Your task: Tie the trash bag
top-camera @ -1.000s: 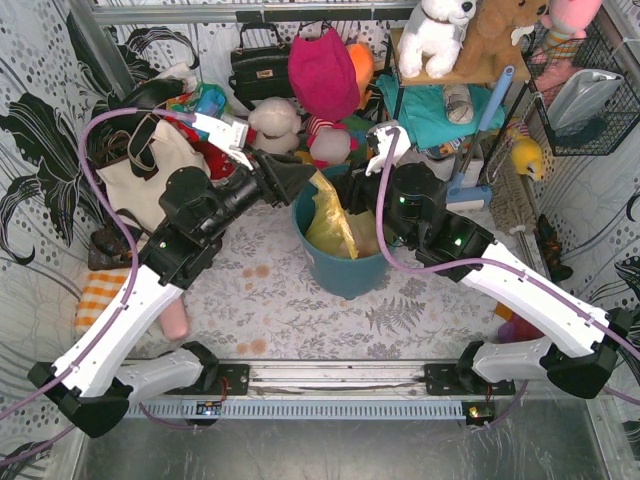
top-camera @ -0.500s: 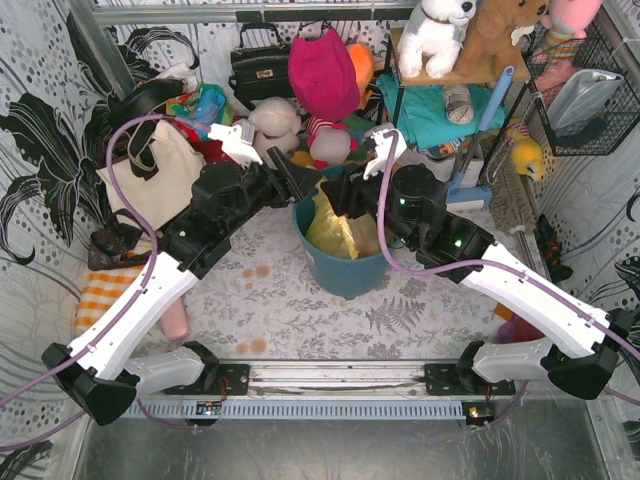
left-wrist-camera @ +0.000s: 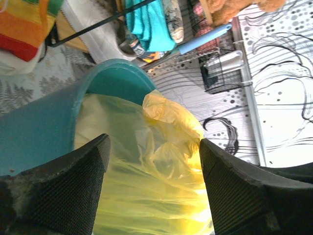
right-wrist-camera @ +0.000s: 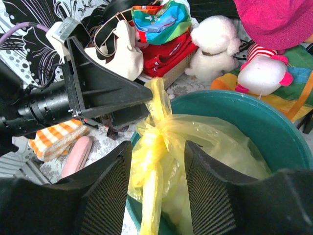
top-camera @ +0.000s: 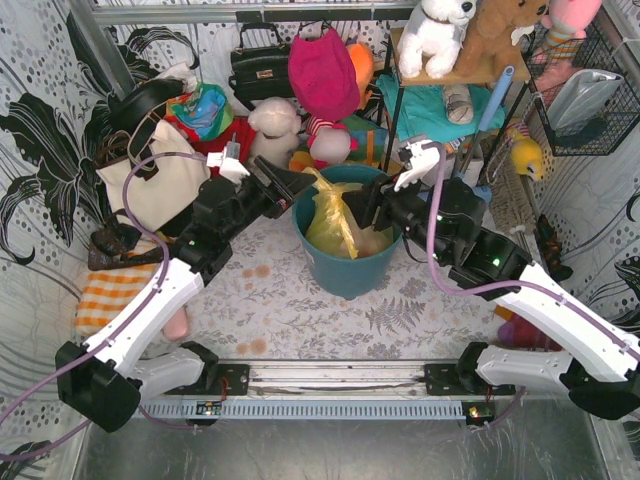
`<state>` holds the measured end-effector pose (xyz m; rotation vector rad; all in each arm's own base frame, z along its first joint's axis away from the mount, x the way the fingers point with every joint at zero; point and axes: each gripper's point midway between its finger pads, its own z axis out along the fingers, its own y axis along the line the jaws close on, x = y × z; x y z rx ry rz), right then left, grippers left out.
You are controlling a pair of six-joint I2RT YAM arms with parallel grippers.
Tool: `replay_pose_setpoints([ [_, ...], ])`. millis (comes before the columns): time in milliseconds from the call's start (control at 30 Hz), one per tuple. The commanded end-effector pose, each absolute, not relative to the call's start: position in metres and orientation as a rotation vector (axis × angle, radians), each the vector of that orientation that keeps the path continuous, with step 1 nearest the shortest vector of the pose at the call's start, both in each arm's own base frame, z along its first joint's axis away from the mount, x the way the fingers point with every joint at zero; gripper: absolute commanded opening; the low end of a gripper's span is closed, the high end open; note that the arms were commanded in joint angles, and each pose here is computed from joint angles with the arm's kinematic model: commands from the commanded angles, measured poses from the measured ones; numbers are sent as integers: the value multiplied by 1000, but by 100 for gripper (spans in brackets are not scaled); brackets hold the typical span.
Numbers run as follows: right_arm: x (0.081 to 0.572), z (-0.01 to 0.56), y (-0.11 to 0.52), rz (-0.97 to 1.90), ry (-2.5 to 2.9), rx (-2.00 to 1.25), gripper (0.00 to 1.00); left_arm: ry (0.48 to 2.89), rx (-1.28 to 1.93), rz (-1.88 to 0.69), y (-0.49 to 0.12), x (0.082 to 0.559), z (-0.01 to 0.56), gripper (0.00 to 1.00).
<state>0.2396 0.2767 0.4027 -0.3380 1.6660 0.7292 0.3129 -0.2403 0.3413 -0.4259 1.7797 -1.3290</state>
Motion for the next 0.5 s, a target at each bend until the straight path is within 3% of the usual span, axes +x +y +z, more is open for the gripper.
replay_pose_setpoints([
  [0,226,399,264,754,1709,-343,48,1612,-352,-1514,-250,307,391,80],
  [233,199,365,272,869,1874,-378,50,1601,-273,-1532,-260,312,403,78],
  [467,196,336,275,878,1958,-360,51,1614,-227,-1546,-267,312,403,59],
])
